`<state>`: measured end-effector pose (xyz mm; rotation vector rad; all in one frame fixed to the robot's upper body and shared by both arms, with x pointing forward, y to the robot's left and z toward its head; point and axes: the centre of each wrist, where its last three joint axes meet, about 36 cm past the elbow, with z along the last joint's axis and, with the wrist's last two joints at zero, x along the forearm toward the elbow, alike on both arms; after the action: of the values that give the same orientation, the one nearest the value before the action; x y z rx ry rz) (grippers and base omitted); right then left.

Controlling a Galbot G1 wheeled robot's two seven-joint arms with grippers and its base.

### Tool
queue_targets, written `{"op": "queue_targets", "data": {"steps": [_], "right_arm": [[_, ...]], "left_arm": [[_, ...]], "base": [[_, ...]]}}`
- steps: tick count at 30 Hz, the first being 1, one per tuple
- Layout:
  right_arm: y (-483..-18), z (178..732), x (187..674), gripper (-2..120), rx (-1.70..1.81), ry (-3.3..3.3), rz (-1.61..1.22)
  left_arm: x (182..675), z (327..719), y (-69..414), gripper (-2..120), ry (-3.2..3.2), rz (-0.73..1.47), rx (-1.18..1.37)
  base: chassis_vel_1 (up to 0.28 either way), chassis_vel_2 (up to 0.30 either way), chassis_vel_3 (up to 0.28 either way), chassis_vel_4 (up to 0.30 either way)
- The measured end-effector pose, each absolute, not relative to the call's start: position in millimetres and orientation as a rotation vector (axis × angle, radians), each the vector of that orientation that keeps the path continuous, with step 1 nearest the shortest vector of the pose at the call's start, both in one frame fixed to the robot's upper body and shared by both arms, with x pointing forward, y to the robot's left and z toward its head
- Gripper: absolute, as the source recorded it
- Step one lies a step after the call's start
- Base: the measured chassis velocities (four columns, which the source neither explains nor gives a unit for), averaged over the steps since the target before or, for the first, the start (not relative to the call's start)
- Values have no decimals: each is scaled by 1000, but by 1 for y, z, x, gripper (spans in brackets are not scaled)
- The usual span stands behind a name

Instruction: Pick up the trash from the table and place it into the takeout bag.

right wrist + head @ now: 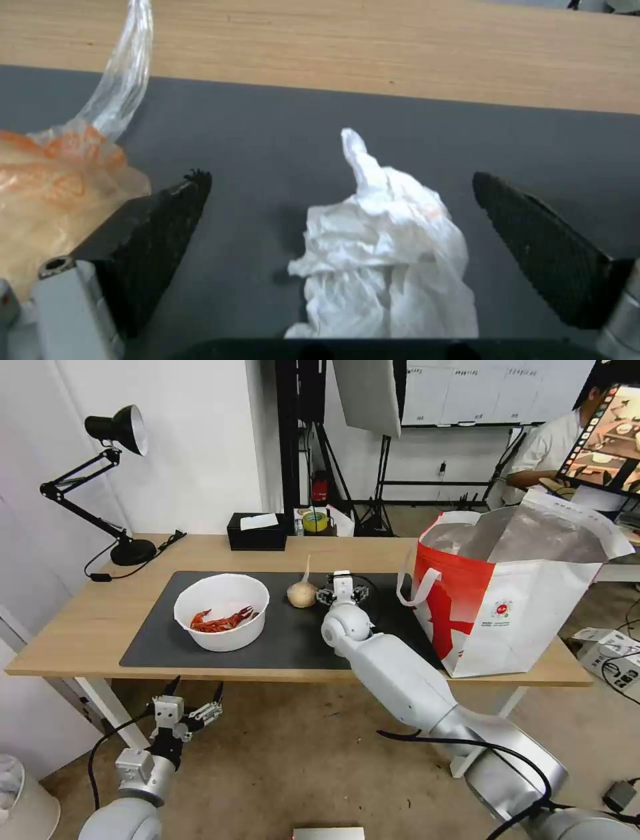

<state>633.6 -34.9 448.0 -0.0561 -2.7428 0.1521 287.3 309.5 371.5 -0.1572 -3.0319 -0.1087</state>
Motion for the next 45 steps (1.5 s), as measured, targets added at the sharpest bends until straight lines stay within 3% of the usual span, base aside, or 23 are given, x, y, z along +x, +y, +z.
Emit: {"op": "queue_targets", "data": {"steps": [45], "right_arm": [[-54,441,639,97,-76,-2702,149]], "left_arm": [[288,373,303,100,-3025,-135,-231]], "base": [[0,0,0,0]]}}
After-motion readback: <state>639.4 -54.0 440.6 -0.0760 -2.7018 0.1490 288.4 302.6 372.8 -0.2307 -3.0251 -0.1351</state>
